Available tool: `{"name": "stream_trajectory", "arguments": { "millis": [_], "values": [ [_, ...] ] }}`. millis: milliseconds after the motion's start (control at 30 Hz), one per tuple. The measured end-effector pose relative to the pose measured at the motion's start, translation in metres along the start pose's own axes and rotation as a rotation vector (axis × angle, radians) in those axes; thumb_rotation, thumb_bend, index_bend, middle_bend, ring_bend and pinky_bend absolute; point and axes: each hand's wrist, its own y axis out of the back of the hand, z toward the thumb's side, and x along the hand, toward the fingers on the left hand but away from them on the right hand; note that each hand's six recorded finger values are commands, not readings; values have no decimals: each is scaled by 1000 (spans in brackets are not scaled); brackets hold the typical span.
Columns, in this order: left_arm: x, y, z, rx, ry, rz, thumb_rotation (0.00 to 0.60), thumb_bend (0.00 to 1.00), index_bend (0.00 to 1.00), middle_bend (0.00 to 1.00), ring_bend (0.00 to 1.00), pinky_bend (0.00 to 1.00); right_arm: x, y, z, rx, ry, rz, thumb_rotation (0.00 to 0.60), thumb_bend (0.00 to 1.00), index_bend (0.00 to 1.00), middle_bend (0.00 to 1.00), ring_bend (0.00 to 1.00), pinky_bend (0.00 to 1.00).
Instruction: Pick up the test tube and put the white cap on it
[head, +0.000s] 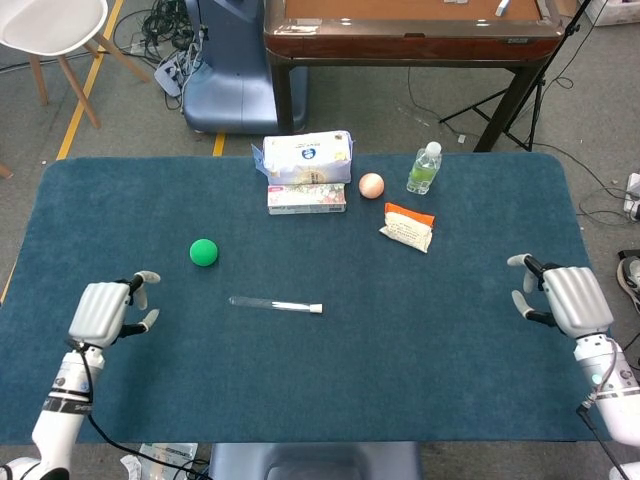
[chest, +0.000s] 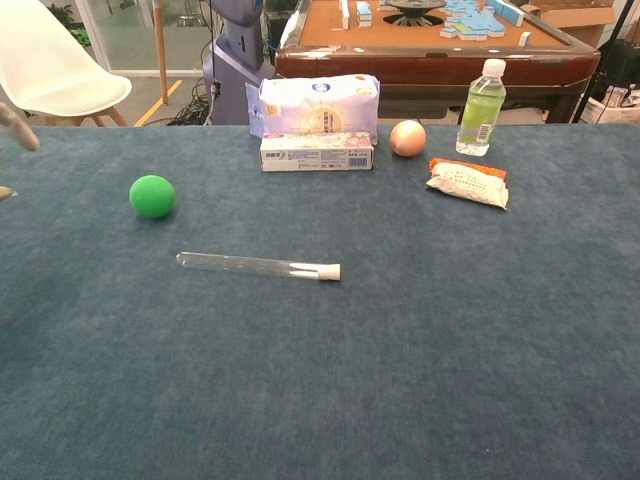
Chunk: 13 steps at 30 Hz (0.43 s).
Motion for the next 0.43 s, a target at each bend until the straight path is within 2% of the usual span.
{"name": "stream_trajectory", "arguments": {
  "millis": [200, 433],
  "values": [
    [-39, 2, -25, 19, 41, 47, 600, 275, 341, 597, 536, 689, 19, -4, -10, 11, -7, -88, 600, 382, 319, 541, 515, 692],
    [-65, 1, -37, 19, 76, 78, 600, 275, 342, 597, 536, 683, 31, -10, -8, -17, -17, -63, 600, 382, 318, 547, 515, 692]
  ]
}}
